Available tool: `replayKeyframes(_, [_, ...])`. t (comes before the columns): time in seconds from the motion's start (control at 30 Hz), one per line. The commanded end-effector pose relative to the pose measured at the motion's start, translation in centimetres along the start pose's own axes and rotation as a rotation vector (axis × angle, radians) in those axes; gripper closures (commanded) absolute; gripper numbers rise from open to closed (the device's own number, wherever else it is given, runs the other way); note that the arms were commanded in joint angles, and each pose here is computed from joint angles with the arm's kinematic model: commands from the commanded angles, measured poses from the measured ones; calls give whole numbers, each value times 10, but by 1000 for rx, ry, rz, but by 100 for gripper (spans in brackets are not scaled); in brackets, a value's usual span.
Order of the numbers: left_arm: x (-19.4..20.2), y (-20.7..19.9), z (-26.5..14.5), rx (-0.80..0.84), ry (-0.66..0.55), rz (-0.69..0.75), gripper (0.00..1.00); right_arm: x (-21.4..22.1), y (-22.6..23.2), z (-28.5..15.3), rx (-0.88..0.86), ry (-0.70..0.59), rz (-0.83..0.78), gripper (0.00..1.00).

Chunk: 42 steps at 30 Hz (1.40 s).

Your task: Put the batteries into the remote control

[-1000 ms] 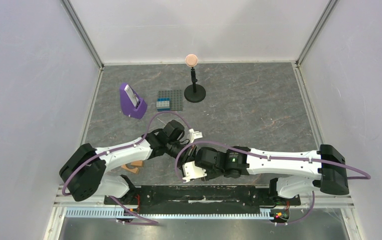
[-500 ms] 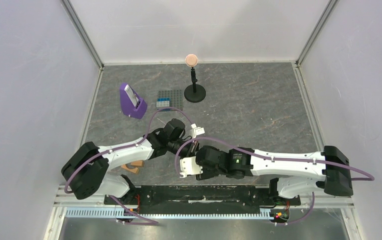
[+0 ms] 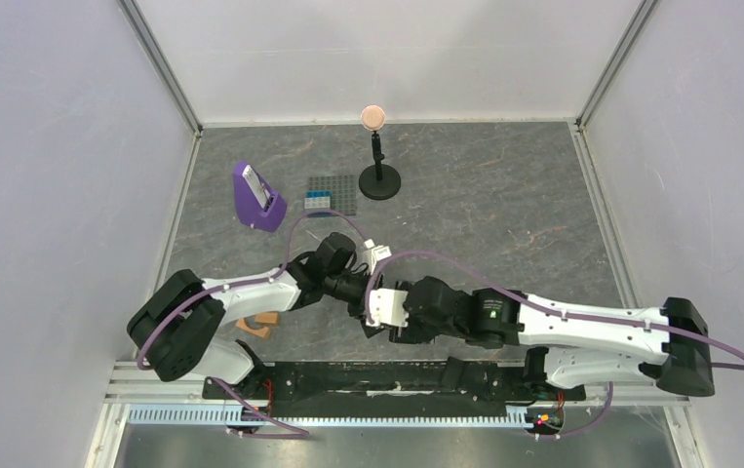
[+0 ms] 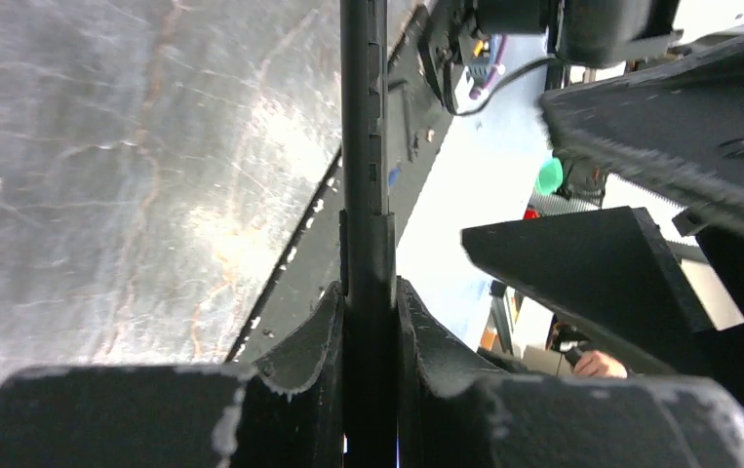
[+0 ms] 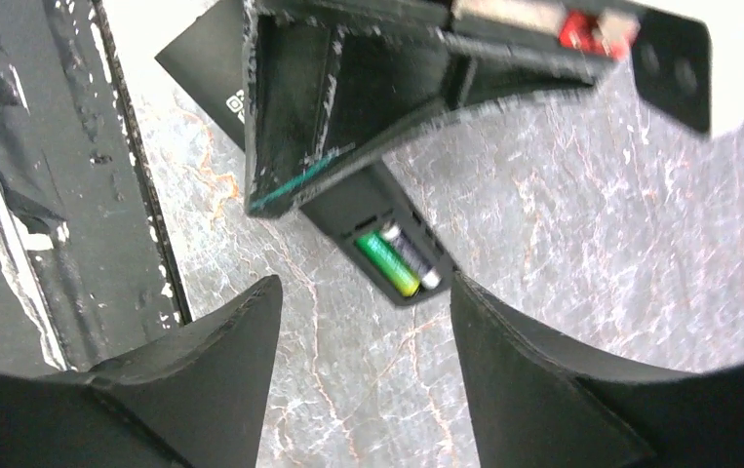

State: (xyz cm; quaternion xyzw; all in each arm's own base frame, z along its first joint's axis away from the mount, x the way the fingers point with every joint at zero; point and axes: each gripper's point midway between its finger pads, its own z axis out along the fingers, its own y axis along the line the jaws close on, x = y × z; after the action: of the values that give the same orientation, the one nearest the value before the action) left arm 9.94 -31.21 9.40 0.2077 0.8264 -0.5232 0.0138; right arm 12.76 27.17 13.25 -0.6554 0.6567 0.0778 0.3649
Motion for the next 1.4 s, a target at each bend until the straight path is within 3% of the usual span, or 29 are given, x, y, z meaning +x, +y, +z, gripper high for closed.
replayKeyframes(0.0, [-17, 12, -5, -51, -74, -6, 98, -9, -15, -13, 85, -97, 264, 29])
replayKeyframes(0.13, [-17, 20, -5, -86, -83, -14, 98, 10, -20, -16, 158, -93, 593, 27])
replayKeyframes(0.23, [-18, 27, -6, -112, -98, -30, 98, 43, -21, -15, 275, -23, 851, 31])
replayKeyframes(0.43, [-12, 27, -5, -95, -83, -26, 98, 108, 4, -6, 374, 168, 1094, 47])
replayKeyframes(0.7, [-2, 35, 4, -83, -3, -63, 97, 142, 37, 3, 275, 297, 1081, 47])
replayKeyframes(0.93, [3, 33, 8, -51, 36, -72, 97, 144, 62, 7, 126, 323, 1040, 46])
replayKeyframes(1.37, [16, 31, 7, -64, 150, -84, 86, 146, 80, 2, 12, 363, 991, 49])
